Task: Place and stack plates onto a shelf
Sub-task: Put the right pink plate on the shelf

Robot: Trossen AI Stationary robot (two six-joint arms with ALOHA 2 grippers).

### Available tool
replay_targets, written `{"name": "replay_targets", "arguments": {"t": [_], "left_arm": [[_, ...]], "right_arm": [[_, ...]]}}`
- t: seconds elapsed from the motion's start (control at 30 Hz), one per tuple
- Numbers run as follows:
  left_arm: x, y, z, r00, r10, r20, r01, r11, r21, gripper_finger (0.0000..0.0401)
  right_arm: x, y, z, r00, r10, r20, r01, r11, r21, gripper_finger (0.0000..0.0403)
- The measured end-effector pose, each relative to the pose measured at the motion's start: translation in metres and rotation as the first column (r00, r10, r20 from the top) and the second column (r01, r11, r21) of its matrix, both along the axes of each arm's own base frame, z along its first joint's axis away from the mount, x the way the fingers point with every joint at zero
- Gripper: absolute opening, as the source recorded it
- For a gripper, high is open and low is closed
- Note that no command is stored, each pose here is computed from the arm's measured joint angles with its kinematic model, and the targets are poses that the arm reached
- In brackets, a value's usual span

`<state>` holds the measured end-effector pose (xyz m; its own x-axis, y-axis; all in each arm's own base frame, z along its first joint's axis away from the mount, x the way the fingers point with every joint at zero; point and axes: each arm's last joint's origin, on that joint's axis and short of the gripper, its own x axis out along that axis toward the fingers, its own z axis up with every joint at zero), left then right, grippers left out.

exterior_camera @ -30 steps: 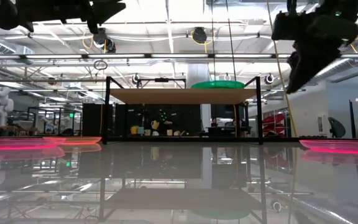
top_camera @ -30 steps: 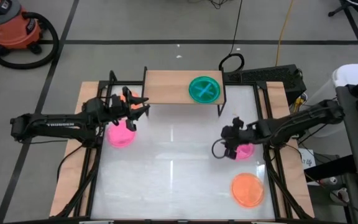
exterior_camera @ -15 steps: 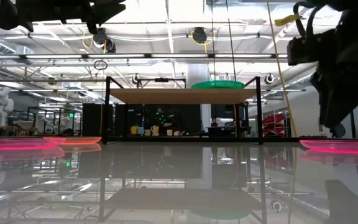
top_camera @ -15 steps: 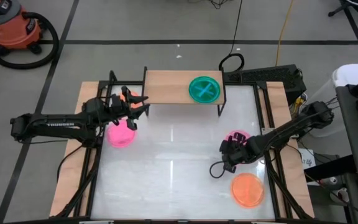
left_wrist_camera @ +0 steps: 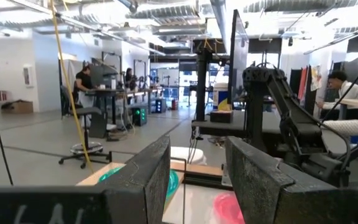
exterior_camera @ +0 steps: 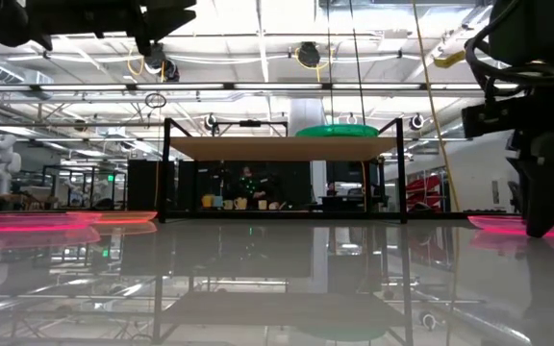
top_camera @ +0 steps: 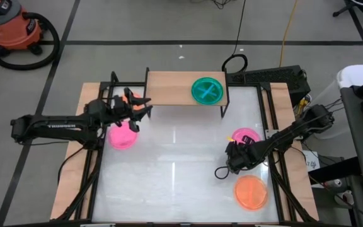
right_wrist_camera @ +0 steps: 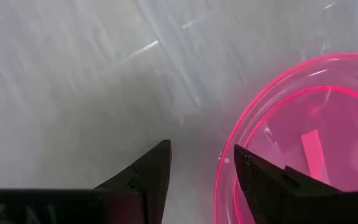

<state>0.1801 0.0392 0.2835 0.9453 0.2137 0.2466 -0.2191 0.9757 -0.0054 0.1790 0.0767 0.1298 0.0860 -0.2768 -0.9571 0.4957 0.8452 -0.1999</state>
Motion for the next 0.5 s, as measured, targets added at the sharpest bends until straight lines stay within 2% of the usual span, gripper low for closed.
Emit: {"name": "replay_targets", "arguments": {"t": [0.27,0.37,0.5], "left_arm": [[0.0079,0.0017,-0.0081,0.999,-0.007,-0.042,0.005,0.999,-0.033,0.0161],[0.0092,0.0014,-0.0093,0.999,-0.018,-0.048,0.016,0.999,-0.042,0.0161],[0.0097,-0.0020,-0.0086,0.999,-0.036,-0.041,0.034,0.999,-0.040,0.0161]], "right_arm": [[0.0003,0.0002,-0.0002,1.000,0.001,0.024,-0.002,1.000,0.013,0.0148],[0.0003,0.0003,-0.0003,1.000,0.002,0.023,-0.003,1.000,0.017,0.0117],[0.0007,0.0007,-0.0006,1.000,0.004,0.024,-0.005,1.000,0.025,0.0057]]}}
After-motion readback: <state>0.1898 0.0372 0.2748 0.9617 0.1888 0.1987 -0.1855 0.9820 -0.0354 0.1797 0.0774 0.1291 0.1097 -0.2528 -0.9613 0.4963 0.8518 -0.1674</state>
